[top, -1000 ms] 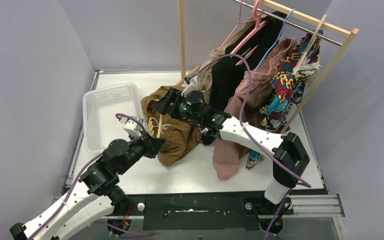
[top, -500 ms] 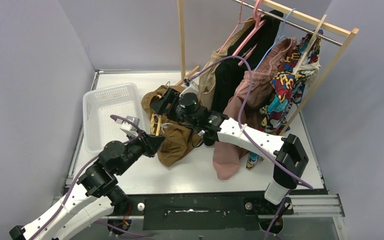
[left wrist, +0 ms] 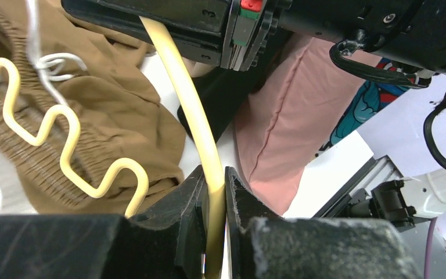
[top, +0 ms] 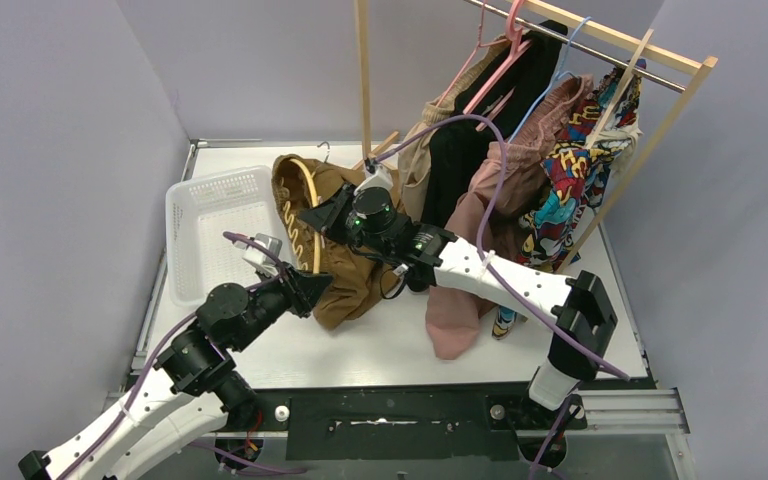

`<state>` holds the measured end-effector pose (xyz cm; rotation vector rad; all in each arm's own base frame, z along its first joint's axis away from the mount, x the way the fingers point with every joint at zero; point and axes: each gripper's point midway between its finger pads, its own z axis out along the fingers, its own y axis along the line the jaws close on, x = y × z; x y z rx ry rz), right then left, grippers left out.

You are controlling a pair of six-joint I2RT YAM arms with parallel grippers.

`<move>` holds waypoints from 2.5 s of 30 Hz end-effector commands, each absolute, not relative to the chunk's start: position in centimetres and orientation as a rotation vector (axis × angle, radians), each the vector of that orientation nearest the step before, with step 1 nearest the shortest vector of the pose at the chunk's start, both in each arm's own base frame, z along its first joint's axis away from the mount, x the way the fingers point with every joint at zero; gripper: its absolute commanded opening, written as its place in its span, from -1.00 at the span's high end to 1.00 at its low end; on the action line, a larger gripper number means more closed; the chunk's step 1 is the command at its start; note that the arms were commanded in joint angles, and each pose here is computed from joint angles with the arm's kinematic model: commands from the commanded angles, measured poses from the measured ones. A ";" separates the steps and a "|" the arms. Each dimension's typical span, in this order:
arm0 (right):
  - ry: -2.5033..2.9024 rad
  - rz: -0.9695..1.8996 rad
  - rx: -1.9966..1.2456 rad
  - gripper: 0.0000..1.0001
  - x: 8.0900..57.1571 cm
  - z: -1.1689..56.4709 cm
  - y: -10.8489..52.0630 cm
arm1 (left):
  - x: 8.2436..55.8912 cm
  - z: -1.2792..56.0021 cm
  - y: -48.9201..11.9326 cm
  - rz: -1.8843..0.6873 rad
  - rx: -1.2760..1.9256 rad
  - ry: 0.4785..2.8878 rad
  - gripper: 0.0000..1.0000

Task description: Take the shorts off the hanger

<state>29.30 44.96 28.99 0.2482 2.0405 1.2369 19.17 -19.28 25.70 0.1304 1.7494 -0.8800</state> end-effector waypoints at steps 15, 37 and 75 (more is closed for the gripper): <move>1.893 1.224 0.275 1.00 29.9 34.5 42.0 | 18.3 29.8 -17.7 -0.830 0.136 1.784 0.00; 1.945 1.246 0.294 1.00 30.9 32.6 44.8 | 18.7 28.8 -20.0 -0.925 0.051 1.889 -0.28; 1.894 1.055 0.429 1.00 30.4 31.8 44.2 | 20.0 24.8 -18.3 -0.506 -0.190 1.901 -0.08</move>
